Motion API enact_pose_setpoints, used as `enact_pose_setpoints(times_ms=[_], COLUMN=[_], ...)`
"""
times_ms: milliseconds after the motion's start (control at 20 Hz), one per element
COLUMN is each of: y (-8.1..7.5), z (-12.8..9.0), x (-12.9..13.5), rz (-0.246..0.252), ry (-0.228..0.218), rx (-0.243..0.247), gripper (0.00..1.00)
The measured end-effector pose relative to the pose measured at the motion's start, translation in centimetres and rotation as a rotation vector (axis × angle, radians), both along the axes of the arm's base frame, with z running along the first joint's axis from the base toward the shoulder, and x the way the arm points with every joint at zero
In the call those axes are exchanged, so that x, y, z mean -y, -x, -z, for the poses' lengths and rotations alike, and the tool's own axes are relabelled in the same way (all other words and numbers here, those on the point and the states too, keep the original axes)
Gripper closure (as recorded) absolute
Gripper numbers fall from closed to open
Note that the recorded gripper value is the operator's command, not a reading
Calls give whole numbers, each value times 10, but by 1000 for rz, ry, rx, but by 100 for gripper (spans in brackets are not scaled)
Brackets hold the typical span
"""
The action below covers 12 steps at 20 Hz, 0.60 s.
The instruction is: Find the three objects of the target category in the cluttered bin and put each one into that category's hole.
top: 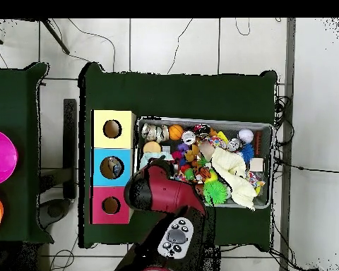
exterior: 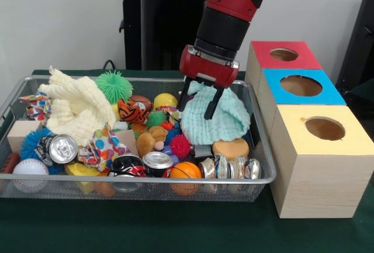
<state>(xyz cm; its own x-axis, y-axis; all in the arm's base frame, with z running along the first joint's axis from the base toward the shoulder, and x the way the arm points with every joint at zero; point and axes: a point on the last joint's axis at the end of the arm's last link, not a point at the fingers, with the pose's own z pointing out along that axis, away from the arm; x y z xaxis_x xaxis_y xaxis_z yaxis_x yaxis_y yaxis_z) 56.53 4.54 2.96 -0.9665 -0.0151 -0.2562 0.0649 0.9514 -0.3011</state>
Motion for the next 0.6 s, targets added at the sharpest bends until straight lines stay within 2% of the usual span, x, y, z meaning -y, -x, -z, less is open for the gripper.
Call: enact_pose_setpoints(times_ms=[300,500,600], y=[17,25,23], z=[31,53,55], x=[4,2,1], rz=[-1,-7,-6], ry=[7,-5,-16], rx=[-52,-56,-47], gripper=[0,0,0])
